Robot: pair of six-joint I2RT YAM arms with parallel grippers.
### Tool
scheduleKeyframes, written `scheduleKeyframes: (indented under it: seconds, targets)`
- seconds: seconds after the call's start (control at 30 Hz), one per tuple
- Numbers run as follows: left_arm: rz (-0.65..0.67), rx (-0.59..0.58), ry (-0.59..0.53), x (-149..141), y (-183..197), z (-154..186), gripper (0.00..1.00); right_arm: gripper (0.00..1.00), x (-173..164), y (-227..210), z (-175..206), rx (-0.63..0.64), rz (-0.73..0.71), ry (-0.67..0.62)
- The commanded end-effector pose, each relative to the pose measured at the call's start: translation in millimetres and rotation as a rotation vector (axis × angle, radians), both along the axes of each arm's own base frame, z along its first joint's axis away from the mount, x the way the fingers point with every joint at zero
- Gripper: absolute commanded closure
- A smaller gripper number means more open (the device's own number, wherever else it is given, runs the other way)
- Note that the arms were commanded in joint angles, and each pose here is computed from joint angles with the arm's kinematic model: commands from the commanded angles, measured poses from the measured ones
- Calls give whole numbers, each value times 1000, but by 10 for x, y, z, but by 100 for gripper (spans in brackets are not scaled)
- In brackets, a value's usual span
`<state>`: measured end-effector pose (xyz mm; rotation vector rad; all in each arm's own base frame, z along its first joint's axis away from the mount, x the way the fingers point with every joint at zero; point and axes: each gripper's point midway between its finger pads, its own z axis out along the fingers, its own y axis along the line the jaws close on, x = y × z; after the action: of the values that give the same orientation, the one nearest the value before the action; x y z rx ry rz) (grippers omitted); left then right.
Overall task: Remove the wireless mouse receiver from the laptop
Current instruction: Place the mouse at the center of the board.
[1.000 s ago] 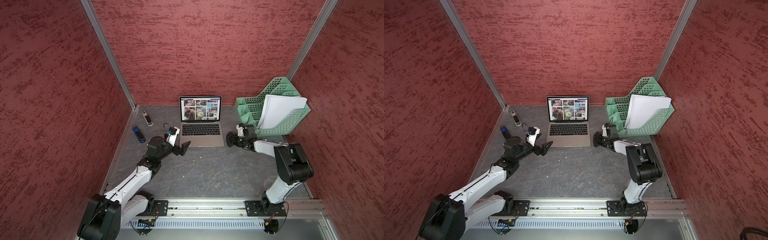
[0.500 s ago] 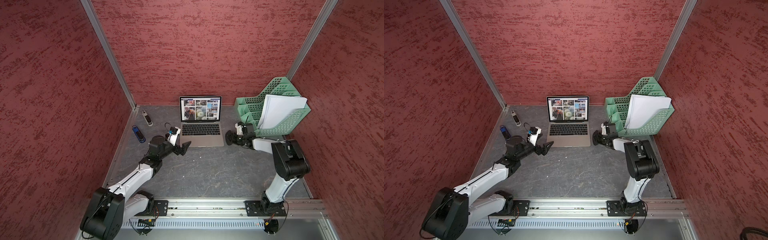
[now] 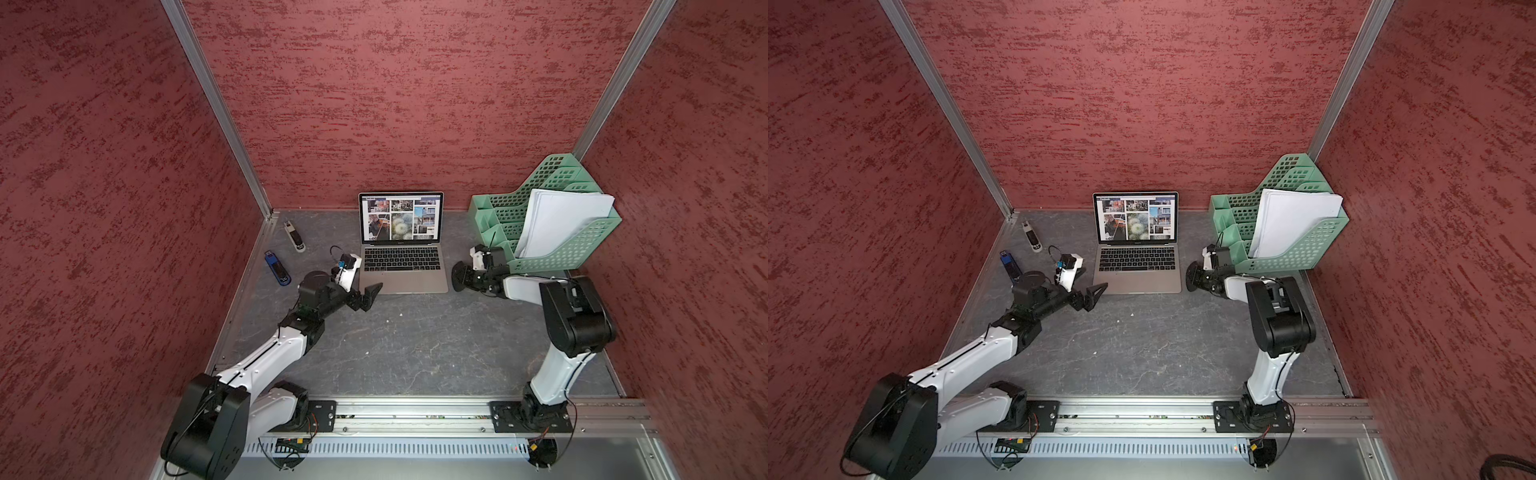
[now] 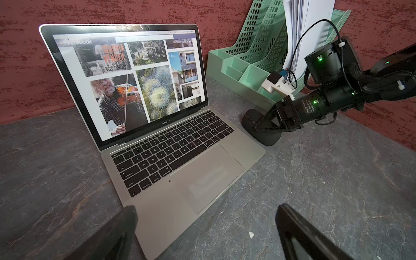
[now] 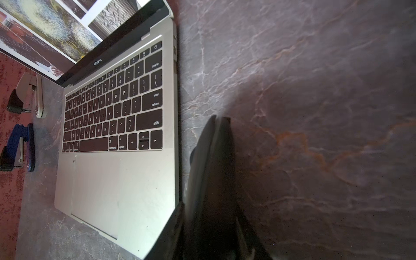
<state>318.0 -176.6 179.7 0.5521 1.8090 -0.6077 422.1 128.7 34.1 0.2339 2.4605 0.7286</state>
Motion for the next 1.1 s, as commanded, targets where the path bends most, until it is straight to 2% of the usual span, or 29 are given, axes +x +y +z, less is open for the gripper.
scheduleKeyframes:
  seconds: [0.0, 0.13, 0.2, 0.4, 0.63, 0.8, 0.9, 1.07]
  targets:
    - [-15, 4, -2, -4, -2, -36, 0, 60, 73, -76, -29, -30, -28, -4]
    - [-17, 3, 1, -10, -4, -49, 0, 52, 61, -113, -32, -55, -36, 2]
    - [-19, 1, 3, -7, -5, -50, 0, 44, 47, -137, -40, -72, -38, 9]
    - [-21, -1, 6, -8, -9, -55, 0, 35, 41, -231, -6, -132, -55, 14]
    - [-24, -6, 5, -11, -14, -49, 0, 33, 35, -317, 75, -186, -66, 13]
    - [-25, -12, -4, -16, -17, -14, 0, 19, 10, -384, 335, -227, -76, -4]
    - [-22, -13, -7, -12, -15, -1, 0, 14, -50, -395, 452, -285, -79, 13]
    - [-16, -22, -14, -16, -6, 24, 0, 13, -149, -189, 489, -434, -13, 47]
